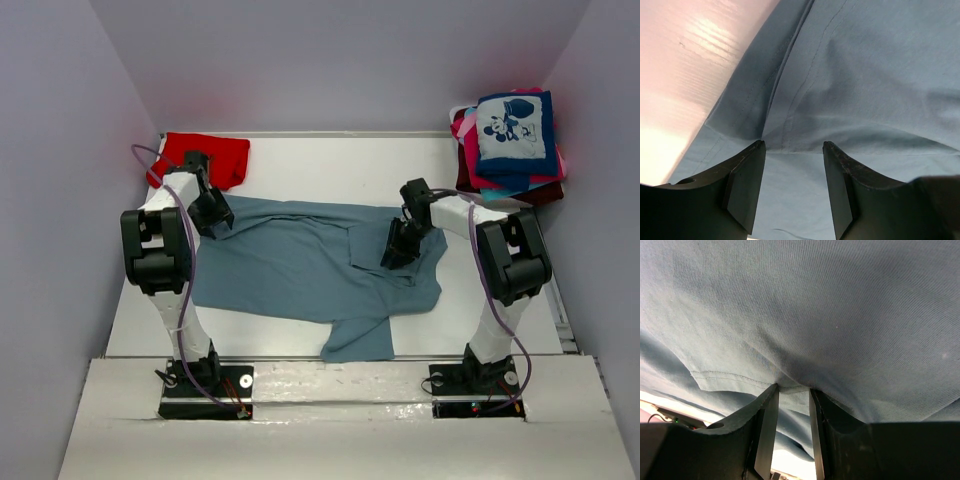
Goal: Fold and stack the t-shirts
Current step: Fold the flattened tshirt in 1/3 of the way
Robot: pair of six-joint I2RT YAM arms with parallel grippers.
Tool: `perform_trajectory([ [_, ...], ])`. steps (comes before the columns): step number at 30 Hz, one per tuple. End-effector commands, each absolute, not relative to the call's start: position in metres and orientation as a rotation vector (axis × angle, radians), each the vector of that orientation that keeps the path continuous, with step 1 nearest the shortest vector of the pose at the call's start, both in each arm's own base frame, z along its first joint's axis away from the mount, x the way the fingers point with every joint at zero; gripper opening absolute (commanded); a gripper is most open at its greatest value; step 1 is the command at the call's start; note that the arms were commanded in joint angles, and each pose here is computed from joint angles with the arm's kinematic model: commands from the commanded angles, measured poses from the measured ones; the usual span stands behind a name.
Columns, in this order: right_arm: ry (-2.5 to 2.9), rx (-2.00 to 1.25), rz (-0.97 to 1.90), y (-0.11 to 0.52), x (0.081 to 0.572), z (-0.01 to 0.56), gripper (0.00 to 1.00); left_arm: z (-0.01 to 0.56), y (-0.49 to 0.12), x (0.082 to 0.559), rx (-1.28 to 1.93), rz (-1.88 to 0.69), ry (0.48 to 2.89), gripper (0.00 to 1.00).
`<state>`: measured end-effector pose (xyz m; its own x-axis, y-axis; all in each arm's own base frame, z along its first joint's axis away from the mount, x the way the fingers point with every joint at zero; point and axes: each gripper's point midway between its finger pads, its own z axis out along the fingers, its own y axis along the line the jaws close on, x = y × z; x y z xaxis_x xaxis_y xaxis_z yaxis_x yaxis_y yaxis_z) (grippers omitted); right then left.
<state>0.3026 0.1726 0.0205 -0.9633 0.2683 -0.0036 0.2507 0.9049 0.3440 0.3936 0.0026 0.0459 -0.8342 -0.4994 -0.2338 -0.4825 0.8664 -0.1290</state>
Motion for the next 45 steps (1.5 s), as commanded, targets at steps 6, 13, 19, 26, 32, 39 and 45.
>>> perform_trajectory([
  [6,3.080,0.407,0.347,0.147,0.284,-0.009,0.37,0.039,0.005,0.380,-0.756,-0.100,2.801,0.61],
  [13,3.082,0.403,0.346,0.147,0.284,-0.009,0.37,0.038,0.008,0.380,-0.766,-0.102,2.800,0.61],
  [19,3.089,0.398,0.339,0.146,0.282,-0.011,0.37,0.032,0.008,0.380,-0.769,-0.100,2.807,0.51],
  [26,3.086,0.407,0.335,0.143,0.283,-0.010,0.37,0.032,0.006,0.382,-0.772,-0.112,2.807,0.16],
  [32,3.087,0.403,0.324,0.142,0.283,-0.011,0.37,0.033,0.008,0.382,-0.776,-0.097,2.806,0.06],
  [39,3.091,0.438,0.299,0.136,0.279,-0.013,0.37,0.043,0.017,0.384,-0.800,-0.025,2.772,0.06],
  [45,3.088,0.479,0.260,0.125,0.277,-0.013,0.37,0.052,0.034,0.387,-0.828,0.045,2.741,0.06],
])
